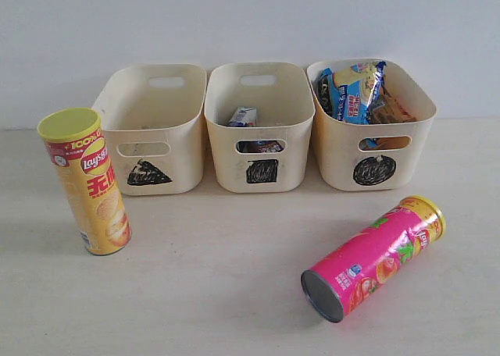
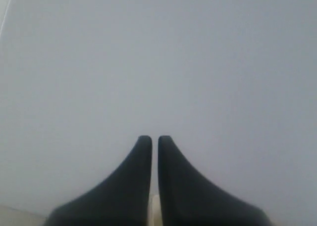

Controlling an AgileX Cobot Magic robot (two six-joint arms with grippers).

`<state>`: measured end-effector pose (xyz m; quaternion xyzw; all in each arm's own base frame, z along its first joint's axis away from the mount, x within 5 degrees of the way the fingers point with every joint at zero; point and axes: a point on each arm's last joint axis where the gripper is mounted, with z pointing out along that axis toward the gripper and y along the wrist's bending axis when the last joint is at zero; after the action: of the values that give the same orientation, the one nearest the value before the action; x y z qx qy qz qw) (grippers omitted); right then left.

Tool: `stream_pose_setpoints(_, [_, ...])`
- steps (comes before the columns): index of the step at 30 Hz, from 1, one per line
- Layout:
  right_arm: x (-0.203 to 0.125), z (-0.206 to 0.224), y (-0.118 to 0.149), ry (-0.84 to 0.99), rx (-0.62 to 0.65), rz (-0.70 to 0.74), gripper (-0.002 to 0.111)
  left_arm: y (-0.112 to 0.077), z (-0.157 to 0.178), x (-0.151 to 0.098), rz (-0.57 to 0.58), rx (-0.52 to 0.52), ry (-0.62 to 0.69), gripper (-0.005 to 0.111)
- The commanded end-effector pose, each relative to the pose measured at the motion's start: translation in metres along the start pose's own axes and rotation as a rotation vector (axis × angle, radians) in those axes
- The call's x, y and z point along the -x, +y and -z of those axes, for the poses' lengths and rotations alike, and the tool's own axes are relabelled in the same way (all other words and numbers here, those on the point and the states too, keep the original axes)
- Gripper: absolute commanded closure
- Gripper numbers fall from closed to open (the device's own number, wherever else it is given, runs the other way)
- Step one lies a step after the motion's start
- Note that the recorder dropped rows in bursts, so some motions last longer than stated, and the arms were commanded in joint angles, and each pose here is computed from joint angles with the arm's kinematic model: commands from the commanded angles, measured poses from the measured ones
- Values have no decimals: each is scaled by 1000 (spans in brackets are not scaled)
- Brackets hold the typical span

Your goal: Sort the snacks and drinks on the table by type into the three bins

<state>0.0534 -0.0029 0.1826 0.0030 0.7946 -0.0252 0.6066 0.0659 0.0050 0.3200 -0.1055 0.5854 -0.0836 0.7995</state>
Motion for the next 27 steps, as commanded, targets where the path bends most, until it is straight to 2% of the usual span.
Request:
stream_pose_setpoints(1, [-1, 0, 0, -8, -5, 2, 108, -4, -38, 12, -72, 40, 186, 102])
stream_pose_setpoints(2, [-1, 0, 0, -8, -5, 2, 108, -6, -54, 16, -130, 41, 255, 102])
stream_pose_setpoints(5, [-1, 0, 0, -8, -5, 2, 108, -11, -76, 13, -210, 14, 384, 102])
stream_pose_setpoints(8, [-1, 0, 0, -8, -5, 2, 108, -29, -97, 8, -287, -91, 528, 102])
stream_pose_setpoints(9, [-1, 0, 0, -8, -5, 2, 108, -42, -106, 3, -333, -180, 588, 102])
stream_pose_setpoints(12, [-1, 0, 0, -8, -5, 2, 108, -63, -117, -11, -397, -309, 695, 102])
stream_pose_setpoints(15, [-1, 0, 0, -8, -5, 2, 108, -94, -131, -36, -462, -454, 843, 102])
stream_pose_setpoints(18, [-1, 0, 0, -8, -5, 2, 108, -118, -138, -59, -504, -553, 903, 102])
stream_pose_setpoints(27, [-1, 0, 0, -8, -5, 2, 108, -214, -134, -120, -587, -847, 1019, 102])
